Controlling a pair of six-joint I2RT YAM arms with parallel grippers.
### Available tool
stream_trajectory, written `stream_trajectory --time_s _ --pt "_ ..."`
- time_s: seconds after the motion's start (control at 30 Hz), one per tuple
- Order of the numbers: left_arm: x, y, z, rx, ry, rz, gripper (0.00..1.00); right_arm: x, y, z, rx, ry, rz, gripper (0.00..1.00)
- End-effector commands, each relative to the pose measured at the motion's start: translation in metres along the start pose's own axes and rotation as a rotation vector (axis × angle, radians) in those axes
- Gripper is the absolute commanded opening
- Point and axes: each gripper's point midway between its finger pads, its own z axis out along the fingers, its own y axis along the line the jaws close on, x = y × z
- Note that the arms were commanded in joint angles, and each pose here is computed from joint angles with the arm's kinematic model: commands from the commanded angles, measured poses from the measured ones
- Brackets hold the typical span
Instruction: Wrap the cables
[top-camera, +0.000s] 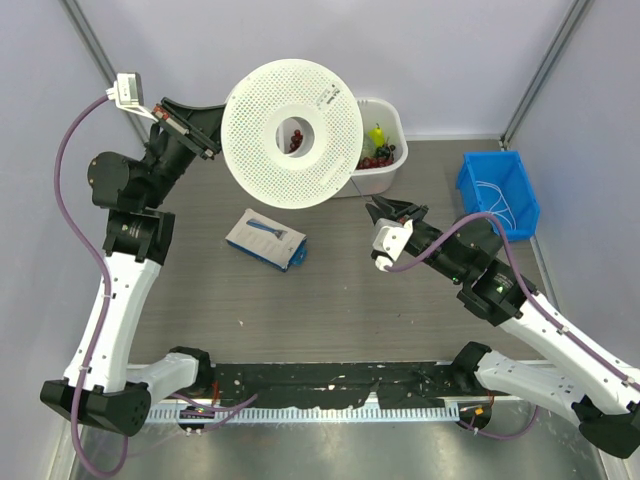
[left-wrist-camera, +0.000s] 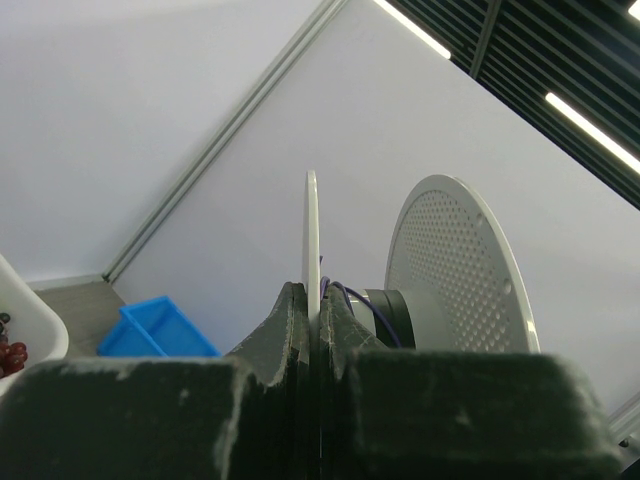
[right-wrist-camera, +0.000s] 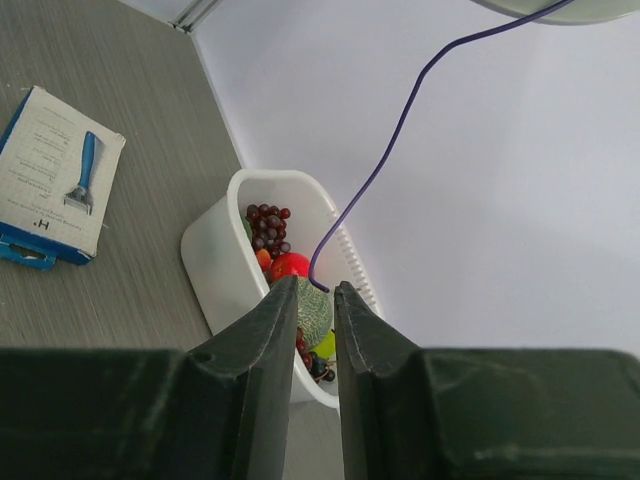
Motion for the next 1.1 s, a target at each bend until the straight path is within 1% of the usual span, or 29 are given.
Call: stream_trajectory --time_s 0.0,0.6,1.07 --pt "-0.017 -0.042 -0.007 0.116 -0.065 0.042 0.0 -0.011 -0.02 -0.002 0.052 -0.023 -0.014 0.26" --pt "-0.017 -0.039 -0.006 0.105 -0.066 0.042 0.0 -0.019 -0.02 0.001 0.041 -0.057 -0.002 0.26" --pt "-0.016 -0.036 -0.005 0.099 -0.063 0.038 0.0 -0.023 -0.026 0.002 0.062 -0.072 0.0 0.28"
